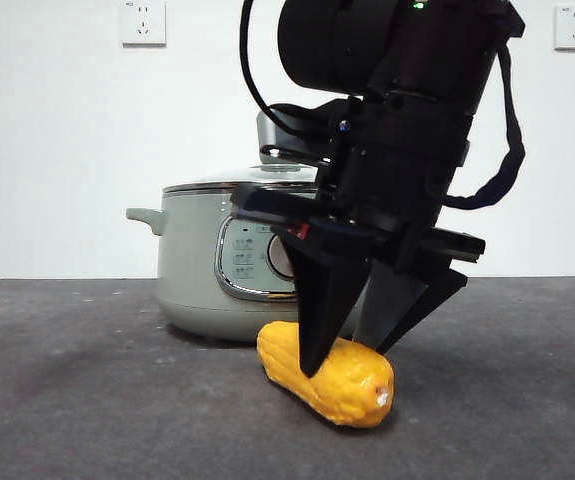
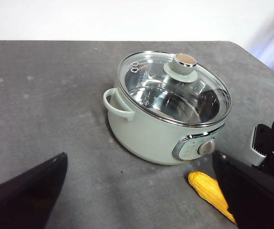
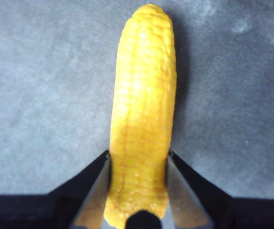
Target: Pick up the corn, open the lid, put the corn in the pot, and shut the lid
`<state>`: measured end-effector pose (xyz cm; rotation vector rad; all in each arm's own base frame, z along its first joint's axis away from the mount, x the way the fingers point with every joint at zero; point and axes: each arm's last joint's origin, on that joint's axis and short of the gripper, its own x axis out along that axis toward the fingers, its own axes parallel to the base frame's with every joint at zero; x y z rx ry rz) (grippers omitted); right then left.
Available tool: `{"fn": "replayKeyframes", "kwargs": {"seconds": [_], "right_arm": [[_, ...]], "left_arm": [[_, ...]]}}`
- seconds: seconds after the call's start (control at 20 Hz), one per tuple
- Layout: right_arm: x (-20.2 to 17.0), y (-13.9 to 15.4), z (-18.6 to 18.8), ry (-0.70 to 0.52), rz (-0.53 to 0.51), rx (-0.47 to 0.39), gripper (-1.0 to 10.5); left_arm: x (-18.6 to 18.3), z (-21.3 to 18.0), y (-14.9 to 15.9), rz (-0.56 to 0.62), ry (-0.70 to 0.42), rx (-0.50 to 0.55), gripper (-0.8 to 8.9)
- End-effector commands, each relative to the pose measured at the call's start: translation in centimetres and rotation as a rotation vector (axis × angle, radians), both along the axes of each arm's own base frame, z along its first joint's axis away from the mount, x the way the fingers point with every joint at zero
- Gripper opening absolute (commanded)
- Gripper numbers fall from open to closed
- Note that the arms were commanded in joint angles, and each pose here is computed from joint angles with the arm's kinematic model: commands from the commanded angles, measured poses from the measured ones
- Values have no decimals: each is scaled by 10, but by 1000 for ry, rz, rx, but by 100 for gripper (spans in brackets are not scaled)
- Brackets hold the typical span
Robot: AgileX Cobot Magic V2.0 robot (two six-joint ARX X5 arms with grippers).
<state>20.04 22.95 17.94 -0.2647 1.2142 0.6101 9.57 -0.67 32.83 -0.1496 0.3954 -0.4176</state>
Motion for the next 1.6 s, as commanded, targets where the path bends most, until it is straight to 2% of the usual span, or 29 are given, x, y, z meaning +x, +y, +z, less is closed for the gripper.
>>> {"fn": "replayKeyframes", "kwargs": {"seconds": [0.05, 0.35, 0.6, 0.7, 1.1, 1.35, 1.6], "right_arm": [[-5, -4, 18, -35, 20, 35, -16], [-44, -47, 93, -158, 50, 146, -16], [-82, -95, 141, -343, -14, 223, -16], [-93, -110, 149, -370, -36, 235, -16], [-124, -147, 160, -405, -108, 270, -16], [-138, -165, 162, -416, -162, 270, -16], [-149, -178, 164, -439, -190, 304, -16]], "left_arm": [[1, 2, 0, -7, -11, 6, 627], [21, 4, -4, -115, 5, -44, 625], [58, 34, -18, -214, 9, -43, 625], [78, 47, -29, -260, 15, -32, 624], [180, 71, -113, -340, 25, 162, 624], [231, 56, -157, -379, 45, 236, 624], [261, 20, -186, -372, 93, 287, 624]]}}
